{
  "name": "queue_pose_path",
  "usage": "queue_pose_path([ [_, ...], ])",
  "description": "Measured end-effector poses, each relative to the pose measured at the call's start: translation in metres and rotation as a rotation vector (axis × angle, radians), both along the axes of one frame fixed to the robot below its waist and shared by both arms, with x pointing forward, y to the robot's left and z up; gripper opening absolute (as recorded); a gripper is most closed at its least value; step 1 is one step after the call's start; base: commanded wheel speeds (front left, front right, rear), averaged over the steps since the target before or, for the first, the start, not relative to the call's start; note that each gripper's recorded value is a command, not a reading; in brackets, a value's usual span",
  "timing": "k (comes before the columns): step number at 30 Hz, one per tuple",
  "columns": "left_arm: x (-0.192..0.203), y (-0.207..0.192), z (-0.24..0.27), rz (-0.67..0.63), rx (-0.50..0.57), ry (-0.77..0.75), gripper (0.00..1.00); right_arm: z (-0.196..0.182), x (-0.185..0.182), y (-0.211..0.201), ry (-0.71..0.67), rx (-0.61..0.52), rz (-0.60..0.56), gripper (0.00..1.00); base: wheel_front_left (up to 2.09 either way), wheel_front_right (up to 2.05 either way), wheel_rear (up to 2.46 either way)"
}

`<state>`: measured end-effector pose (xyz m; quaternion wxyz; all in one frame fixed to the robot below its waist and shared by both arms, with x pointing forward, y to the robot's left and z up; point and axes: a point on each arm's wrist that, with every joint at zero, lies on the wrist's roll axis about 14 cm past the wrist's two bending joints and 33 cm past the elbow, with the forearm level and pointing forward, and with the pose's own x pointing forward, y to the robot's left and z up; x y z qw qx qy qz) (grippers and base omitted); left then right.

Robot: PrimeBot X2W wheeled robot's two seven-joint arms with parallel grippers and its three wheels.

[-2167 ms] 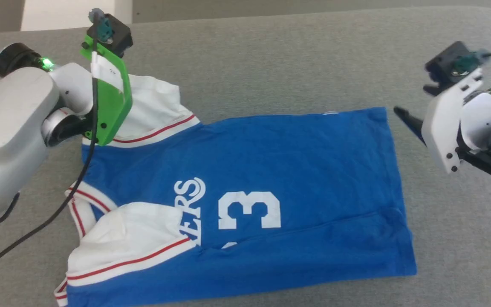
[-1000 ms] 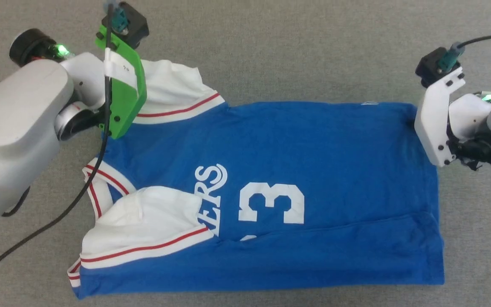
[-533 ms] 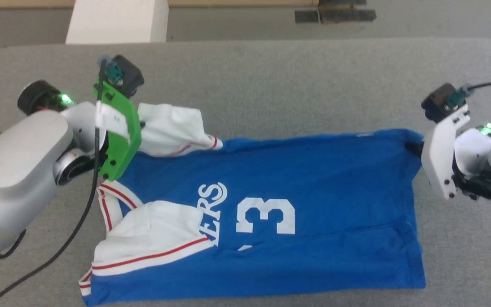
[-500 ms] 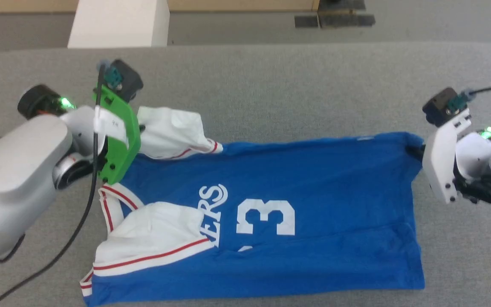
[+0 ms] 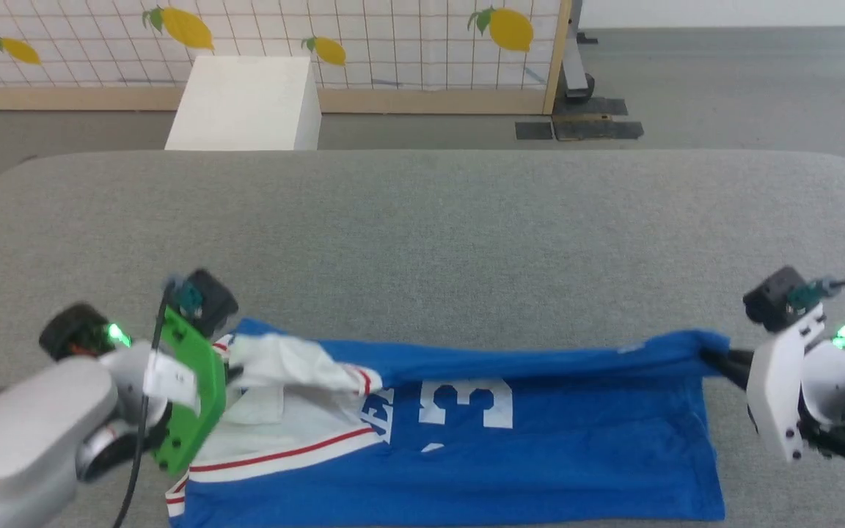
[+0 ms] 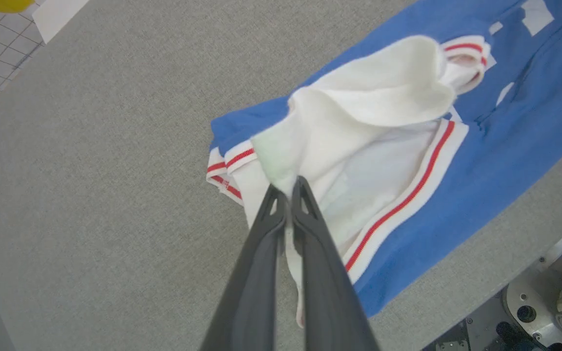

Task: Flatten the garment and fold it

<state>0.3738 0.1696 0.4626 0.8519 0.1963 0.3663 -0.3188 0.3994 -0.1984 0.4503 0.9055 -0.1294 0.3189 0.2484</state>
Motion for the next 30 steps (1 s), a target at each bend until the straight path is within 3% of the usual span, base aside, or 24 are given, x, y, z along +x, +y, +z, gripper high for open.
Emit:
queue_pose_path([
  [8,-0.044,-0.001,-0.047,0.063,-0.05,0.148,0.0,-0.038,-0.029,0.003,0.119,0.019,-0.007,0.0,0.0,0.0,0.0],
  [14,-0.051,0.002,-0.073,0.106,-0.058,0.215,0.0,-0.058,-0.036,0.009,0.176,0.041,-0.023,0.0,0.0,0.0,0.0],
  [15,-0.051,0.001,-0.075,0.118,-0.069,0.225,0.22,-0.057,-0.033,0.012,0.163,0.053,-0.023,0.0,0.0,0.0,0.0],
  [16,-0.051,0.0,-0.075,0.126,-0.08,0.227,0.85,-0.055,-0.031,0.014,0.152,0.059,-0.021,0.37,0.0,0.0,0.0],
  [17,-0.048,-0.002,-0.073,0.131,-0.096,0.207,1.0,-0.054,-0.03,0.015,0.14,0.056,-0.014,1.0,0.0,0.0,0.0],
  [23,-0.014,-0.003,-0.03,0.164,-0.177,-0.066,1.0,-0.016,-0.016,0.012,-0.003,0.06,0.007,1.0,0.0,0.0,0.0],
  [30,0.021,0.012,0.042,0.259,-0.231,-0.544,1.0,0.044,-0.001,-0.005,-0.183,0.085,-0.016,1.0,0.0,0.0,0.0],
])
